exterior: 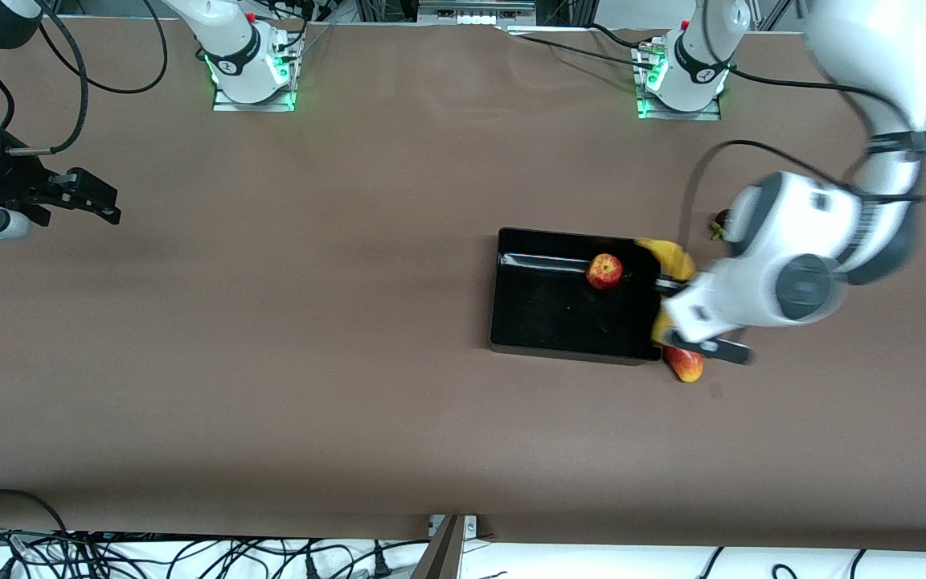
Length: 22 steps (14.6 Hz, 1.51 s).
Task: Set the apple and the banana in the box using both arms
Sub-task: 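Lift the banana and lower it into the black box, then open the left gripper to release the banana and raise it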
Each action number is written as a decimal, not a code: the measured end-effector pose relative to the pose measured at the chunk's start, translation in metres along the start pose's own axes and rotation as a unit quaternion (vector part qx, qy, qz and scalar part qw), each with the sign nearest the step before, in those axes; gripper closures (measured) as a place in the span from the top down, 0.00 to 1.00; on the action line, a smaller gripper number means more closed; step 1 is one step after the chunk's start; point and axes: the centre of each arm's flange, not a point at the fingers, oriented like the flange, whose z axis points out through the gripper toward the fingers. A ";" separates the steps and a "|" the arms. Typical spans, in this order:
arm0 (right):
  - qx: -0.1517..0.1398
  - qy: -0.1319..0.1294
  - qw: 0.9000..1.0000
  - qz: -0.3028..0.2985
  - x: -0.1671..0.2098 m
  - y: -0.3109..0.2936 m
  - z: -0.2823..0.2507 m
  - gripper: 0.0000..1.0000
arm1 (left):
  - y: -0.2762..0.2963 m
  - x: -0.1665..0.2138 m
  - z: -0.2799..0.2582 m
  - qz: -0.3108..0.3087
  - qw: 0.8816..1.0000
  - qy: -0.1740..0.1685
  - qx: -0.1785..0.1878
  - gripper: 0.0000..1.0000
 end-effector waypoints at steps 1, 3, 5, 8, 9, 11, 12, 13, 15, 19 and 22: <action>0.000 0.000 1.000 0.000 0.000 0.000 0.000 1.00 | 0.032 0.001 0.011 -0.010 1.000 -0.003 0.000 0.34; 0.000 0.000 1.000 0.001 0.000 0.001 0.000 1.00 | 0.079 0.004 0.037 -0.034 0.999 -0.005 0.005 0.34; 0.000 0.000 1.000 0.001 0.000 0.001 0.000 1.00 | 0.105 0.008 0.065 -0.057 0.998 -0.012 0.005 0.34; 0.000 0.002 1.000 0.001 0.000 0.001 0.000 1.00 | 0.125 0.009 0.086 -0.097 0.995 -0.020 0.010 0.34; 0.000 0.003 1.000 0.001 0.001 0.001 -0.001 1.00 | 0.125 0.011 0.090 -0.104 0.994 -0.021 0.009 0.34; 0.000 0.005 1.000 0.001 0.001 0.001 -0.001 1.00 | 0.121 0.019 0.099 -0.116 0.993 -0.011 0.003 0.34; 0.000 0.005 1.000 0.001 0.001 0.001 -0.001 1.00 | 0.119 0.024 0.107 -0.121 0.993 -0.006 -0.002 0.34; 0.000 0.006 1.000 0.001 0.001 0.001 -0.001 1.00 | 0.117 0.030 0.116 -0.126 0.992 -0.002 -0.006 0.34; 0.000 0.006 1.000 0.001 0.001 0.001 -0.001 1.00 | 0.116 0.037 0.134 -0.131 0.991 -0.001 -0.011 0.34; 0.003 0.006 1.000 -0.001 0.001 -0.002 -0.001 1.00 | 0.116 0.039 0.141 -0.138 0.990 -0.003 -0.013 0.38; 0.003 0.006 1.000 -0.001 0.001 -0.003 -0.001 1.00 | 0.108 0.041 0.133 -0.146 0.989 -0.002 -0.013 0.65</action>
